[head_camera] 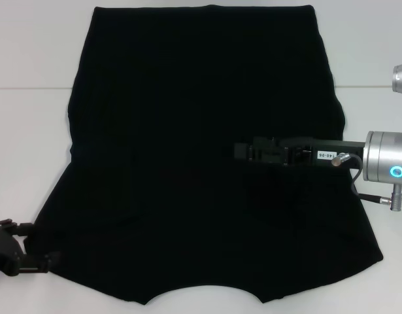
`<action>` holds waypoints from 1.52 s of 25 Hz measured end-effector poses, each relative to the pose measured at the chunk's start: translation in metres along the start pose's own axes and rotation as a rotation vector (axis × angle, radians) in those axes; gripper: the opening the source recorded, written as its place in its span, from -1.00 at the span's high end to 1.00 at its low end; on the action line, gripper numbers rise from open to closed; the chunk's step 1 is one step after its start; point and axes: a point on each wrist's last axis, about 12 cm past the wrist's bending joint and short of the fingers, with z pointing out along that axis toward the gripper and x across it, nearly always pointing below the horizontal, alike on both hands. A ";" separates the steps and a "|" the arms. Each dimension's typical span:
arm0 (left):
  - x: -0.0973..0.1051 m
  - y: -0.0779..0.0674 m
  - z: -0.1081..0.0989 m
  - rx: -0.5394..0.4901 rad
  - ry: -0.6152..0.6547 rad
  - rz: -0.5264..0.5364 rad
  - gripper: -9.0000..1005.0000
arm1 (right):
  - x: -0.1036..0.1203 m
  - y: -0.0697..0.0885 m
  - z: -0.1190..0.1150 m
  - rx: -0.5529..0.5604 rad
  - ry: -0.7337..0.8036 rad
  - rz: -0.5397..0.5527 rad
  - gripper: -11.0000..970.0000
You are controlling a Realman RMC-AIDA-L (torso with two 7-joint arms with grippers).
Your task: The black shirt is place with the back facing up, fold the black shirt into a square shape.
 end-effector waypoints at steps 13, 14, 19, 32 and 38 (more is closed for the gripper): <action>-0.004 -0.006 0.005 0.043 0.007 0.016 -0.85 | -0.001 0.001 0.000 -0.005 -0.001 -0.002 -0.69; -0.004 -0.006 0.005 0.045 0.005 0.018 -0.85 | -0.001 0.001 0.000 -0.006 -0.001 -0.002 -0.69; -0.007 -0.007 0.006 0.053 0.002 0.021 -0.79 | -0.001 0.001 -0.001 -0.009 -0.002 -0.003 -0.69; -0.011 -0.003 0.005 0.064 0.022 -0.001 -0.36 | -0.001 0.001 -0.001 -0.014 -0.003 -0.003 -0.69; -0.012 -0.004 0.005 0.069 0.023 -0.015 0.12 | 0.000 0.001 -0.004 -0.019 -0.009 0.002 -0.69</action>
